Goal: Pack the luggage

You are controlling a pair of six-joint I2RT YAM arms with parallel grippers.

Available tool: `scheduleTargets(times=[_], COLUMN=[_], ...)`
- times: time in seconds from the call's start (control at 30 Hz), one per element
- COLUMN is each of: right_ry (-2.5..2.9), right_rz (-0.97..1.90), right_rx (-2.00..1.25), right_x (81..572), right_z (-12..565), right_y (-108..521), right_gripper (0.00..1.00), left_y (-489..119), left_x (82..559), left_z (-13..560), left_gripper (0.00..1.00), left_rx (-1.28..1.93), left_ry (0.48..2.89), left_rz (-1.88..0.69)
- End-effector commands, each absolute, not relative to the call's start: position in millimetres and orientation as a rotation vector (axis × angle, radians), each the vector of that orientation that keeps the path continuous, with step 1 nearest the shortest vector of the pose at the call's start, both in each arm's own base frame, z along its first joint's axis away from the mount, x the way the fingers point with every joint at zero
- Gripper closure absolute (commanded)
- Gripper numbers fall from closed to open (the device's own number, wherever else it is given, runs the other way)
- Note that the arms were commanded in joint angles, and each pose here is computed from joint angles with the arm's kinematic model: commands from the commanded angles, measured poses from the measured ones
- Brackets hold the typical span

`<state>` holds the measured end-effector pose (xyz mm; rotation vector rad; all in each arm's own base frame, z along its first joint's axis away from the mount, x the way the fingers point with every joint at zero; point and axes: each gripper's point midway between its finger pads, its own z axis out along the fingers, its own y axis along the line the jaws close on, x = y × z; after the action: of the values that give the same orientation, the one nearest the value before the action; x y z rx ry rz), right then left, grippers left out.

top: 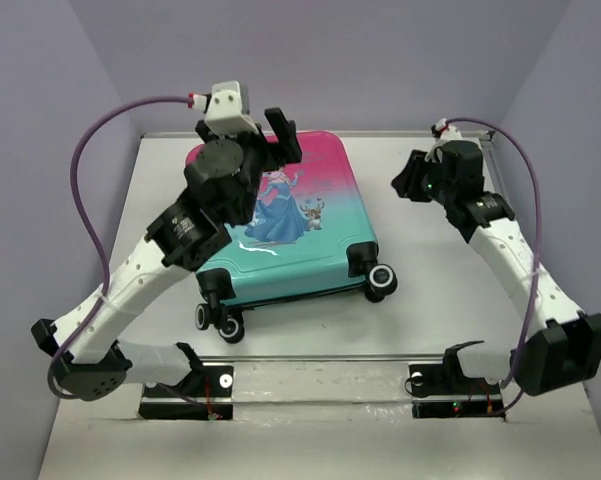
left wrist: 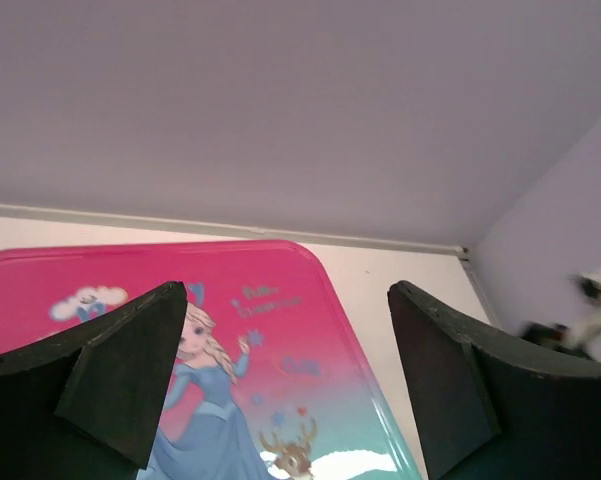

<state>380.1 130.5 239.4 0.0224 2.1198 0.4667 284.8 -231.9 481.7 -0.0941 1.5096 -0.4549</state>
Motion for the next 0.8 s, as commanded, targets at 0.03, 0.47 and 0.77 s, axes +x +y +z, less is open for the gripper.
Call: scheduleTargets(times=[0.03,0.47,0.77], right_ry=[1.921,2.137,2.21], right_rz=[0.622,0.773,0.491], right_rx=[-0.15,-0.857,-0.712], right_x=[328.8,135.0,162.1], right_z=[336.1,238.6,187.1], right_y=[162.5,317.0,298.9], right_gripper=[0.93,0.93,0.93], left_y=[-210.9,-107.0,-88.0], left_x=[366.3,577.9,646.0], left_z=[486.9,430.8,357.5], left_gripper=[0.07,0.06,0.06], left_rx=[-0.065,-0.147,-0.066], left_ry=[1.563,1.693,1.729], left_rz=[-0.502,-0.444,-0.492])
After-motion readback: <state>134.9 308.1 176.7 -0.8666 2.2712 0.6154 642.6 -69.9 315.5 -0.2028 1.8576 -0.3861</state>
